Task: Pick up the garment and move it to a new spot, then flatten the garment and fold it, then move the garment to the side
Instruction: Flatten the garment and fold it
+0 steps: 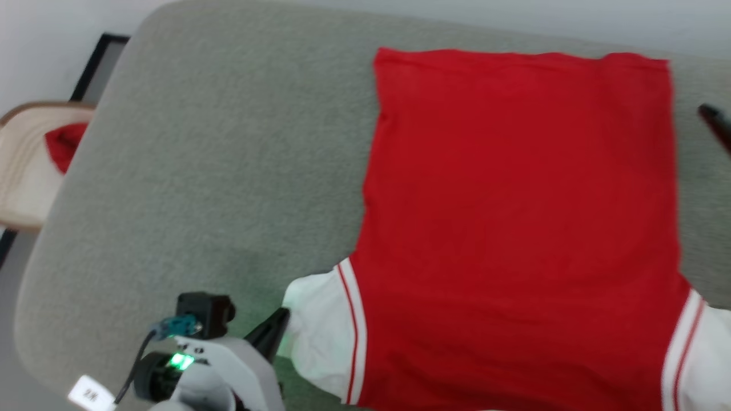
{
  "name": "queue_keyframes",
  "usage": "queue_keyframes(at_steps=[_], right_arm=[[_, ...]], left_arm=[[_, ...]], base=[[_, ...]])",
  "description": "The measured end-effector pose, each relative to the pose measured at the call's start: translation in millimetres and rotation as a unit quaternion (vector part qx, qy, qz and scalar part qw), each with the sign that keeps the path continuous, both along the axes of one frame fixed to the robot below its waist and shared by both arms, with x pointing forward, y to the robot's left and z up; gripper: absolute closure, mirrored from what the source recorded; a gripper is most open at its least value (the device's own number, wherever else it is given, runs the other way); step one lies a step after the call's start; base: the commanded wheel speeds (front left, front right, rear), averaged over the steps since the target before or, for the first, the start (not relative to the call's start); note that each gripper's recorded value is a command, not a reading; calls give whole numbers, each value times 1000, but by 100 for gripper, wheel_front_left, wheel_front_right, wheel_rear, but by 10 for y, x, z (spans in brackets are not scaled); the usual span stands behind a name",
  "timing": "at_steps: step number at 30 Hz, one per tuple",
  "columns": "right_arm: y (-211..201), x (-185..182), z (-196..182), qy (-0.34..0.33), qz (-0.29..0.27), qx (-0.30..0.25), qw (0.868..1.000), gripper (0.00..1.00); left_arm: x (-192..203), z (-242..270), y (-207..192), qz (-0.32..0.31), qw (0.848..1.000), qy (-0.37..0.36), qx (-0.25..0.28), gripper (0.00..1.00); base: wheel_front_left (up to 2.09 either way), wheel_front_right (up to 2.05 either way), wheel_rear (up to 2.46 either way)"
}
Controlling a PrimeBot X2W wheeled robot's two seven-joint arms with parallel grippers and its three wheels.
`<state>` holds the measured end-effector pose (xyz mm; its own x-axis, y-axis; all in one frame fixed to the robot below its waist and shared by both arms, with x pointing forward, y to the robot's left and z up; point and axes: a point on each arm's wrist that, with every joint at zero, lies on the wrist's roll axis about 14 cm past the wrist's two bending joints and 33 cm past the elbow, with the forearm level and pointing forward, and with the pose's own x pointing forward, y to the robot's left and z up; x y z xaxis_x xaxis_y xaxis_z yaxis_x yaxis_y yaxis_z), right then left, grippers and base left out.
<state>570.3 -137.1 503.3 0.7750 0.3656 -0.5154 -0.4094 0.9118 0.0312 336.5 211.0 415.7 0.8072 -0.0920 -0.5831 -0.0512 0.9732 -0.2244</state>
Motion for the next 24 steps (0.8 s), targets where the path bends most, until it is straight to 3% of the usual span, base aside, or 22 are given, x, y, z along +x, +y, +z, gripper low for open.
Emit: queue_keyframes(at_steps=[10,18,24], right_arm=[[51,654,-464,83,-33,-37,995,0],[101,870,-1063,160,-49,-72,983,0],[208,969,-1353,213,-61,-65,973,0]], left_arm=[[42,-118,36,12,1000,8,-6,100],[48,-297,55,22,999,29,-12,100],[41,-389,104,34,999,38,-12,100]], base=[[0,0,0],[0,0,0],[0,0,0]])
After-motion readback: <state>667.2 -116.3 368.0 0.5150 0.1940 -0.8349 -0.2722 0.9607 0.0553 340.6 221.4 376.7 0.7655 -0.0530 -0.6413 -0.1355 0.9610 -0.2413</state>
